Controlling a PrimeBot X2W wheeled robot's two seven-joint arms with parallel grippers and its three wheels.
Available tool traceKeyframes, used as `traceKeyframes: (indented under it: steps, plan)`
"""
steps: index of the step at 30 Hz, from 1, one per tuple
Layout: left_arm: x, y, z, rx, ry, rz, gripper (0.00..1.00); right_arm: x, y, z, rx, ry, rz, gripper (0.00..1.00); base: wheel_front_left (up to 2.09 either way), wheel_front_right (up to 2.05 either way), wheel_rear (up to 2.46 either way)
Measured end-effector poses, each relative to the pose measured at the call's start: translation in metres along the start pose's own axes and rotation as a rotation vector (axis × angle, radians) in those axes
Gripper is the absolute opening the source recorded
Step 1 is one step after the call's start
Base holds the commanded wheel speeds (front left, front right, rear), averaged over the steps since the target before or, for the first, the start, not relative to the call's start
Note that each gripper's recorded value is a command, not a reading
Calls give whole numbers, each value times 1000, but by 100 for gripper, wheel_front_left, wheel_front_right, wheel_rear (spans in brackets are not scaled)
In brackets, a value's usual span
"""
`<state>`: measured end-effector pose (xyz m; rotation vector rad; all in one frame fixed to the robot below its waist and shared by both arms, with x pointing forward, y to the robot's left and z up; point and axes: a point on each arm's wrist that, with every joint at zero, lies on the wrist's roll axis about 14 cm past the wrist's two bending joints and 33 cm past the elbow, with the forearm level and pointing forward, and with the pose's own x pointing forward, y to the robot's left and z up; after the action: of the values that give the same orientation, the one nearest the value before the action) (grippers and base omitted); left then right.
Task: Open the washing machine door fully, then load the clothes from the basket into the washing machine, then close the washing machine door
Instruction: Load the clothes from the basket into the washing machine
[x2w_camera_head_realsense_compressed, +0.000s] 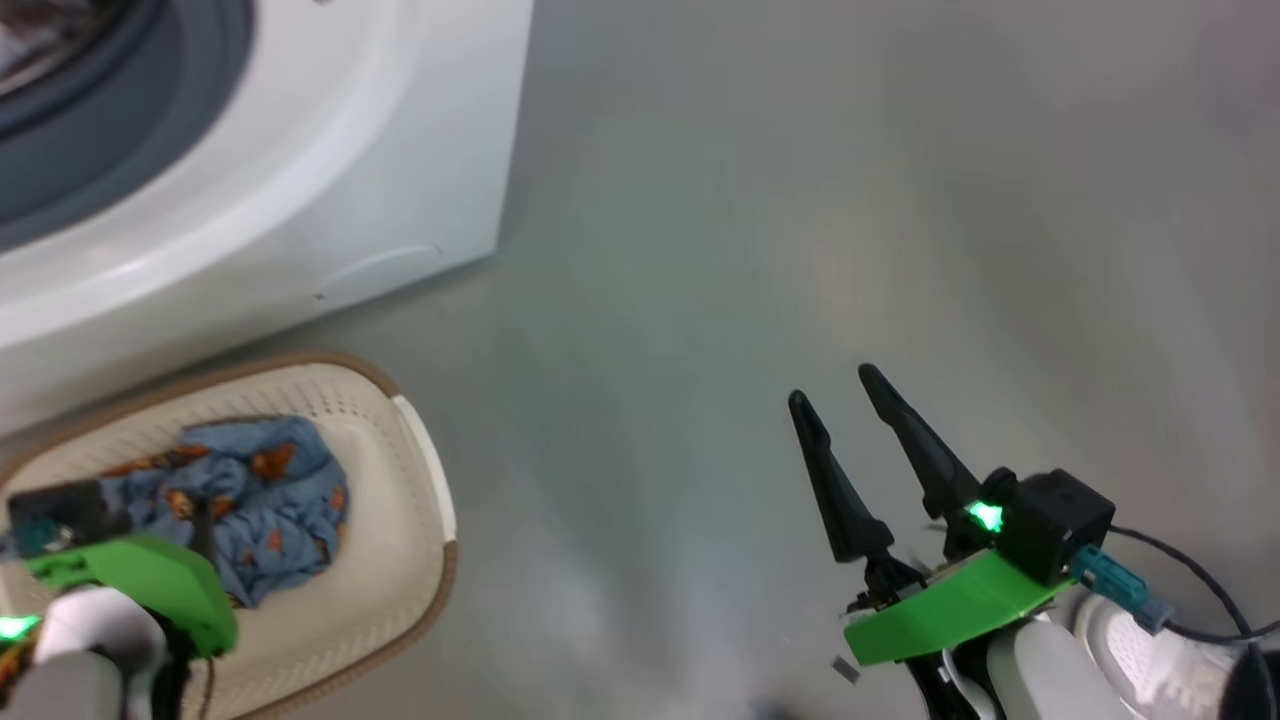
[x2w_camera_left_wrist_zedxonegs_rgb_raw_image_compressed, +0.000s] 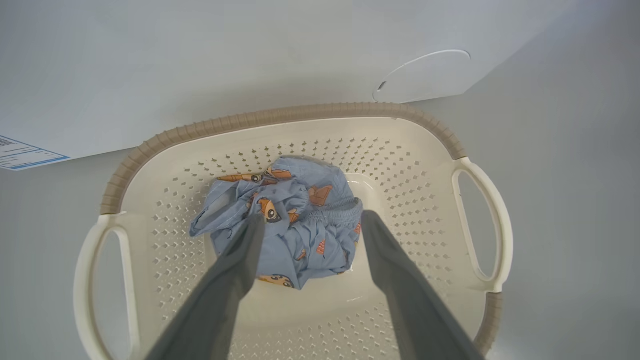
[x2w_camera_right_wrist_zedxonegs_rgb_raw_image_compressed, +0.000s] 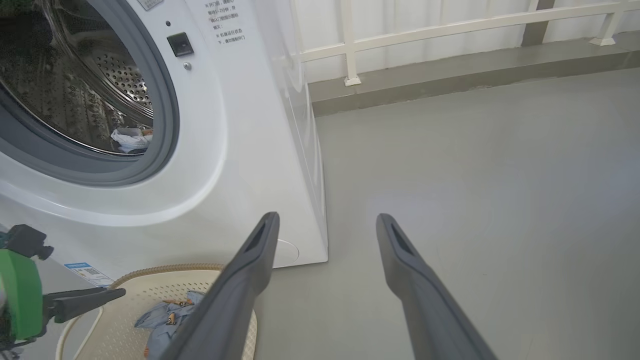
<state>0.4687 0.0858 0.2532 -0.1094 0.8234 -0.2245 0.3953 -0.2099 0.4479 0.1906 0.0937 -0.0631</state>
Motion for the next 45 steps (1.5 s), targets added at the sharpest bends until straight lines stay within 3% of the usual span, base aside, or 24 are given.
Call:
traceKeyframes:
  steps: [18, 45]
  plan:
    - [75, 26, -66, -14, 231, 72, 100, 29, -16, -35, -16, 91, -30, 100, 0, 0, 0]
    - [122, 48, -107, 1, 321, 93, 95, 43, -25, -68, -24, 175, -45, 100, 0, 0, 0]
